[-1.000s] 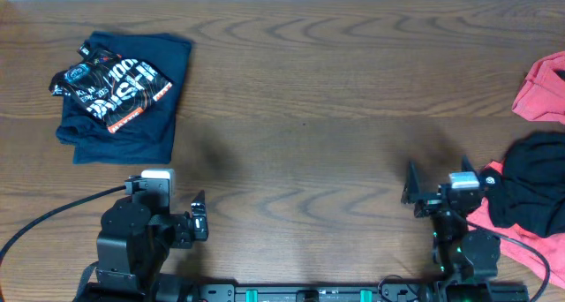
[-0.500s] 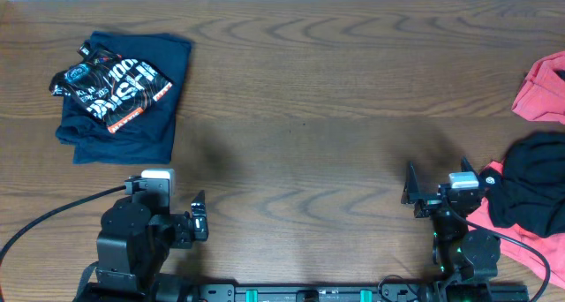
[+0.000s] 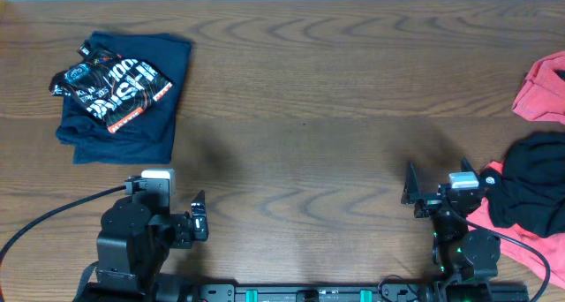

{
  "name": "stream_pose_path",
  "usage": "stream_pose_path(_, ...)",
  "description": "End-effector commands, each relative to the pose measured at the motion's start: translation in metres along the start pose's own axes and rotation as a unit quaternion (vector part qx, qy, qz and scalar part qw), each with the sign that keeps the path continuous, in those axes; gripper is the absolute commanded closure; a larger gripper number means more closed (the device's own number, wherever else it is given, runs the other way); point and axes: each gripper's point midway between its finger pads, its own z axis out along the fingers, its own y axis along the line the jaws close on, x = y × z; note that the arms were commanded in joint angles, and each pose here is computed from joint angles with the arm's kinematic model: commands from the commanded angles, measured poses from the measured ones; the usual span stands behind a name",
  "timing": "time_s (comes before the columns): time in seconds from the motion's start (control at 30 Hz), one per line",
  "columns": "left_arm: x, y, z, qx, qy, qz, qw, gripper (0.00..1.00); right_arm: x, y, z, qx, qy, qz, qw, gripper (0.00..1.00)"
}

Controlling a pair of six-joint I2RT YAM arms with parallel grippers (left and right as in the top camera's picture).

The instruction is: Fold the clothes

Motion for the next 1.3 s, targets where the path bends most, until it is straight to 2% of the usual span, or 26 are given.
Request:
stream_pose_path(0.0,0.001,0.002,0.000,-0.006,0.001,0.008,1.000,0.02,0.000,-0.001,0.000,0.001,-0.001,-0.002,1.000,0.01)
stream_pose_path(0.37,0.000,0.003,-0.005,-0.006,-0.012,0.008,1.000,0.02,0.000,-0.001,0.000,0.001,-0.001,-0.002,1.000,0.01)
stream_pose_path(0.5,0.005,0.010,-0.007,-0.024,-0.024,0.030,0.999,0.02,0.000,-0.001,0.000,0.001,-0.001,-0.002,1.000,0.01)
stream_pose_path(0.63,0.019,0.020,-0.002,-0.042,-0.031,0.019,0.998,0.02,0.000,-0.001,0.000,0.001,-0.001,-0.002,1.000,0.01)
stream_pose_path(1.03,0.018,0.032,0.044,-0.060,-0.151,-0.002,0.987,0.02,0.000,-0.001,0.000,0.001,-0.001,-0.002,1.000,0.01)
stream_pose_path(1.27,0.003,0.033,0.066,-0.056,-0.241,-0.002,0.969,0.02,0.000,-0.001,0.000,0.001,-0.001,-0.002,1.000,0.01)
